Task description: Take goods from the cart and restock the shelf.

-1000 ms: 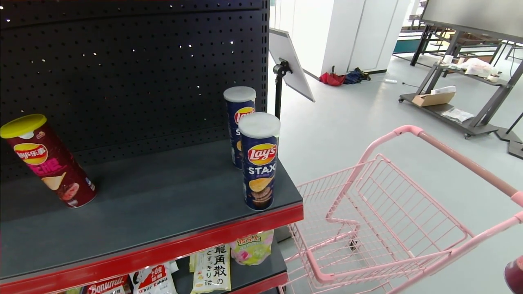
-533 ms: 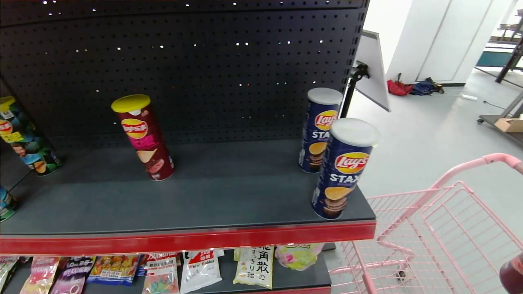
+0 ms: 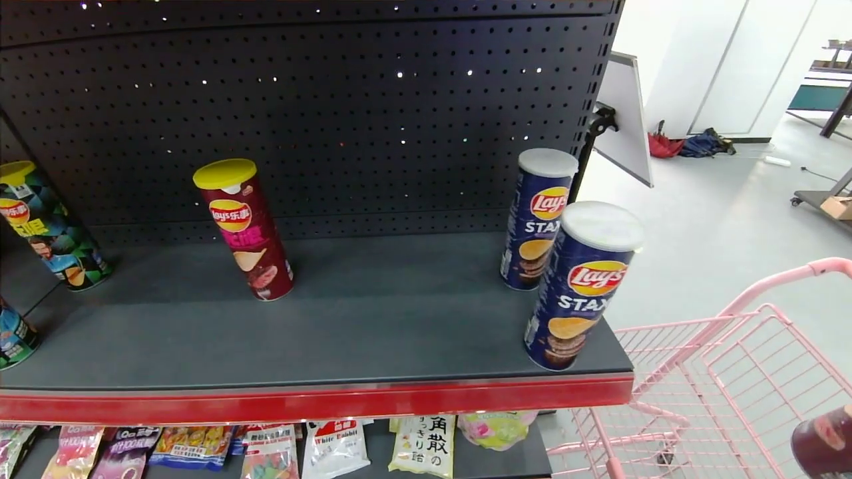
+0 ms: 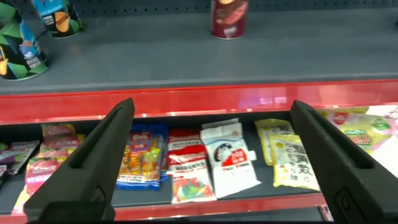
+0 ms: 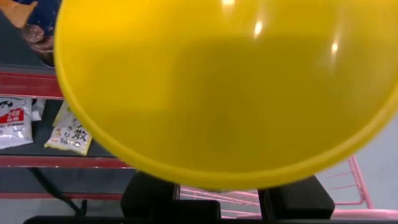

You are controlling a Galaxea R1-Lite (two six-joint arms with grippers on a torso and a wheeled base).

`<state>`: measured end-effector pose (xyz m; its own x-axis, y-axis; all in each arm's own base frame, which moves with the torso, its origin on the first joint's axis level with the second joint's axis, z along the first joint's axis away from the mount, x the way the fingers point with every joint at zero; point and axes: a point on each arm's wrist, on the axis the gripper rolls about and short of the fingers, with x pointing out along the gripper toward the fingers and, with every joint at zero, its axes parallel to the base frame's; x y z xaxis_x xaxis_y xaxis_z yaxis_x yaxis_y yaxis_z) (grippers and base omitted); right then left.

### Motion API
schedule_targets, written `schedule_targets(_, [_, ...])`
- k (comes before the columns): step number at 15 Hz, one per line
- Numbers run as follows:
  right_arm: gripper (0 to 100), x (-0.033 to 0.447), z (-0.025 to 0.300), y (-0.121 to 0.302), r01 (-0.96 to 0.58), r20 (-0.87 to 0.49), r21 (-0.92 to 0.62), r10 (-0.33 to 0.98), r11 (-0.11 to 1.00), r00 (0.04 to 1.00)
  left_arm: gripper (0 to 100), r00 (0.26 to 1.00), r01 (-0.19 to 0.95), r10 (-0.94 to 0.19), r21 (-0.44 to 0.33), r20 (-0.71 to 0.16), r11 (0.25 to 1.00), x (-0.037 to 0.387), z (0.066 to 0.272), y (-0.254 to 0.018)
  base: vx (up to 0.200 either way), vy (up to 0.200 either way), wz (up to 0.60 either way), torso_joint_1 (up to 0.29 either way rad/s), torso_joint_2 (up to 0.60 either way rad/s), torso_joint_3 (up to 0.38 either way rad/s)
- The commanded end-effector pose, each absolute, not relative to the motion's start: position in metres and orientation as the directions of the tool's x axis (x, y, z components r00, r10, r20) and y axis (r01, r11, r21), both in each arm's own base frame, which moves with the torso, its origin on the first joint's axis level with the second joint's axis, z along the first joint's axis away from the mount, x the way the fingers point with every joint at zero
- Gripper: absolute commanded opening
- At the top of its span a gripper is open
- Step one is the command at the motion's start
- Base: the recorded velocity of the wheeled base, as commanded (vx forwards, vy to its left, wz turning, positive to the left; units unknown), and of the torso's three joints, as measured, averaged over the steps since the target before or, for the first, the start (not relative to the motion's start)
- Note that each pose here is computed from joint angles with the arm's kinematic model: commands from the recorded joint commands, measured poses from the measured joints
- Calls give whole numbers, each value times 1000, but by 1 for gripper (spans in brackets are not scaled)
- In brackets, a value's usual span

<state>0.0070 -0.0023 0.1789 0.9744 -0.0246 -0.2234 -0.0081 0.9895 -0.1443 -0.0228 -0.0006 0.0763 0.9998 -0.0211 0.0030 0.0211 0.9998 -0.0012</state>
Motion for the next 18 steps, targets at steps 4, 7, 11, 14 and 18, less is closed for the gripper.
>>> schedule_targets(4, [0,2,173,-3,-15,-207,-140,-15,990,978,100,1000,21,-21,-1,3,1000,-23,76,-1,0,200,0,4,2,4])
schedule_targets(7, [0,2,171,-3,-15,-211,-138,-15,990,977,100,1000,21,-21,-1,3,1000,-23,76,-1,0,200,0,5,2,4])
schedule_targets(11, [0,2,171,-3,-18,-213,-130,-10,991,977,100,1000,21,-21,-1,3,1000,-23,76,-1,0,200,0,4,1,5])
schedule_targets(14, [0,0,171,-3,-19,-212,-129,-9,991,977,100,1000,21,-21,-1,5,1000,-23,76,-1,0,200,0,-2,4,2])
schedule_targets(18, [0,-4,167,-3,-17,-203,-130,-10,991,979,100,1000,21,-21,-3,3,1000,-23,76,-1,0,50,0,1,1,-1])
